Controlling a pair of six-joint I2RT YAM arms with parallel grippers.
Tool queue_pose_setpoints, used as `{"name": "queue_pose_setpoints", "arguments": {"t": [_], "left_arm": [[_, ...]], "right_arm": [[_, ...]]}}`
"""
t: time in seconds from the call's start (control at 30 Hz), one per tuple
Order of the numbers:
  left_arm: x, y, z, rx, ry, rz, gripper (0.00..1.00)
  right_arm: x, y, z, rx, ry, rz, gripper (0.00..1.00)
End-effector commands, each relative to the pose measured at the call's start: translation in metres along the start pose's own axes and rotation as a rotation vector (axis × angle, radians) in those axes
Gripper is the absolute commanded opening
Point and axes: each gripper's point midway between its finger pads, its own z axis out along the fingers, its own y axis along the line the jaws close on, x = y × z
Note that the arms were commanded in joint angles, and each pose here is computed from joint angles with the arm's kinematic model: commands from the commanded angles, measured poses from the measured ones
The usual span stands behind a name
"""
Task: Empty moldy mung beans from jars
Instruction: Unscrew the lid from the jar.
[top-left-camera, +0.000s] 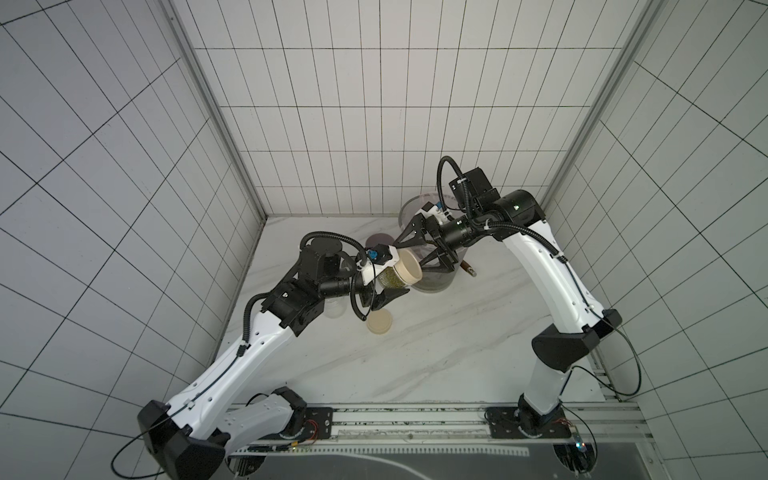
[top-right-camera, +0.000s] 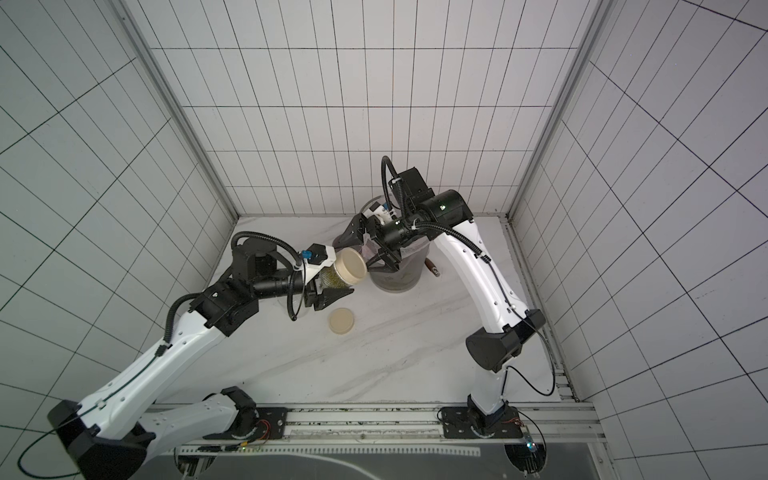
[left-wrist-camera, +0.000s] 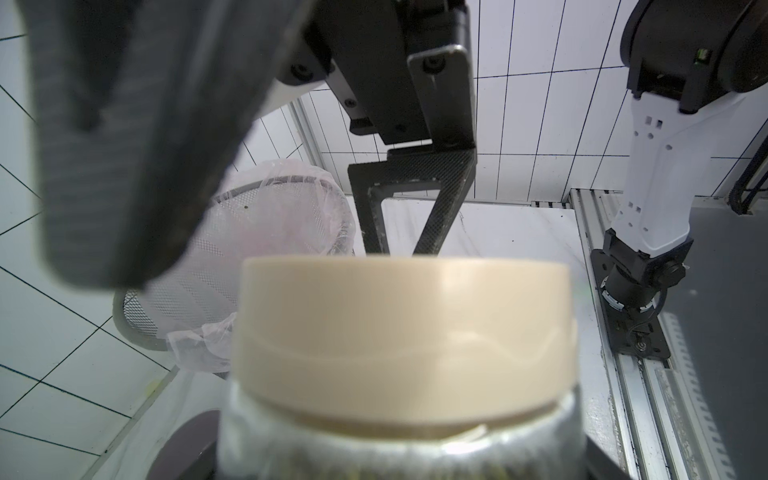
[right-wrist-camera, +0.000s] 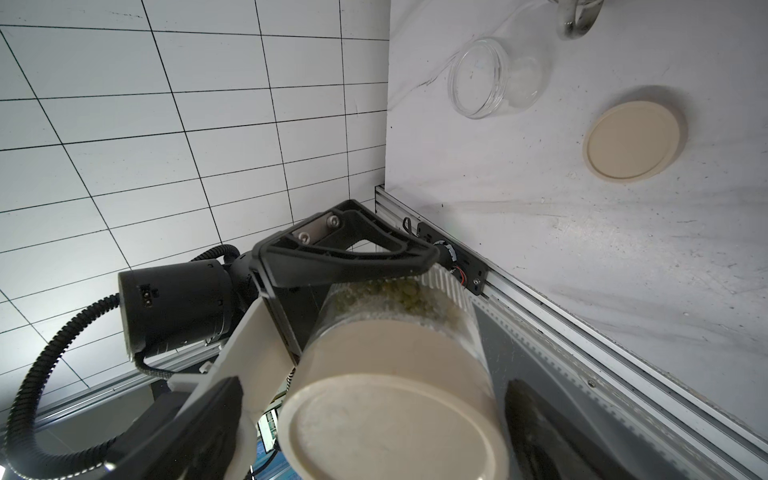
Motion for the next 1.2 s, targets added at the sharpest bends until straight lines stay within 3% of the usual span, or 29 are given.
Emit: {"name": "queue_pose_setpoints", "arguments": {"t": [0.0, 0.8, 1.17], "left_arm": [[-0.011, 0.001, -0.006, -0.026, -0.032, 0.074, 0.29], [-0.005, -0.003, 0.000, 0.003, -0.018, 0.061, 0.29], [-0.014, -0.020, 0.003, 0.124, -0.071, -0.059, 0.24]], "right_arm": [[0.014, -0.003, -0.004, 0.022, 0.001, 0.005, 1.00], [0.022, -0.033, 0.014, 0.142, 0.011, -0.071, 0.77], [0.013, -0.028, 0.007, 0.170, -0.047, -0.225, 0.69]]}}
